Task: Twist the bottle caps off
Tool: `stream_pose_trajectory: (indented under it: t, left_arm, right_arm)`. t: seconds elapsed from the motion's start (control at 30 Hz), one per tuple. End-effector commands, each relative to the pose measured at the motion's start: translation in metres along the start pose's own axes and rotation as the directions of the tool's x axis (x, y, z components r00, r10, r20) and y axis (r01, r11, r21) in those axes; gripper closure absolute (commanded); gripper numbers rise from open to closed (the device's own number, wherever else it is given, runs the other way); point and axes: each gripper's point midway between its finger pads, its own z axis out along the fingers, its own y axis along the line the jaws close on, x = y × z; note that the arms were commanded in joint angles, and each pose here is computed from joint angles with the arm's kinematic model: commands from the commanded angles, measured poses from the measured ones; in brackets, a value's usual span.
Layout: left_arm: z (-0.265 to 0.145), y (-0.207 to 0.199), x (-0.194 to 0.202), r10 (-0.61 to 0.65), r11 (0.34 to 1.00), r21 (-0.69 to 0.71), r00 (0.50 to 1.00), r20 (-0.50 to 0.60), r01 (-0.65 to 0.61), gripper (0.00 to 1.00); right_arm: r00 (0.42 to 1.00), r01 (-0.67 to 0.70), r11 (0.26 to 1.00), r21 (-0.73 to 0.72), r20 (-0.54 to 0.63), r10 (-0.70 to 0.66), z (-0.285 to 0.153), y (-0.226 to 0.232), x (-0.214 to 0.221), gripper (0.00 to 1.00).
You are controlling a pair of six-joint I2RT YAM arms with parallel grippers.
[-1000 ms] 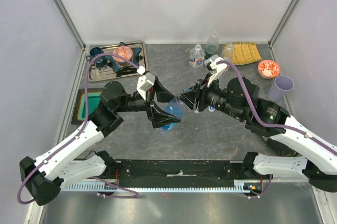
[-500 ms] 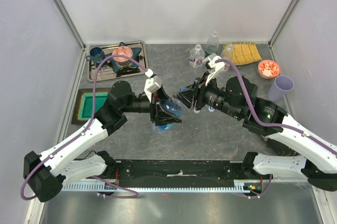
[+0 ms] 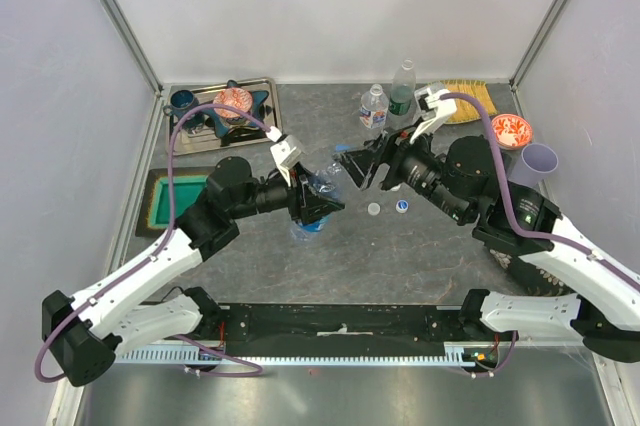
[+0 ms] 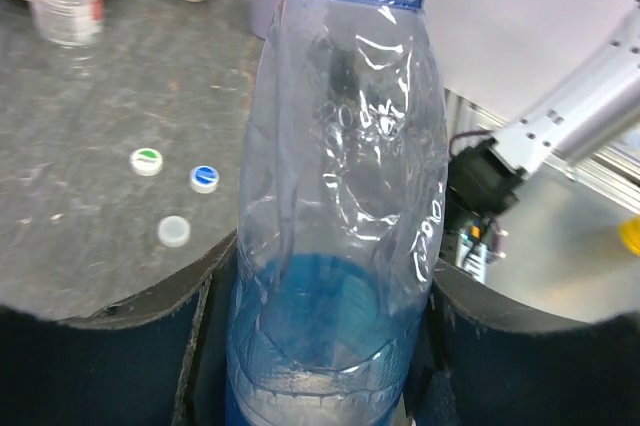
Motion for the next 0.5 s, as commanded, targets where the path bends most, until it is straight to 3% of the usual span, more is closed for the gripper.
stream_pose_trajectory:
  t: [0.0,0.2,0.47]
  left_arm:
    - [-0.012,0.041,-0.026,0.139,0.946,-0.305,0.986,0.092,-0.105,0.51]
    - [-0.019,0.056,-0.031,0.224,0.858,-0.49,0.971,0.085,-0.155,0.52]
    - [-0.016,0.047,-0.028,0.264,0.841,-0.503,0.962,0.062,-0.198,0.53]
  right_arm:
    - [0.987,-0.113,0.985,0.131,0.127,0.097,0.0,-0.016,-0.03,0.2]
    - [0.984,-0.147,0.964,0.223,0.133,0.119,0.023,-0.027,-0.022,0.23]
    - [0.988,-0.137,0.965,0.224,0.097,0.118,0.053,-0.021,-0.008,0.28]
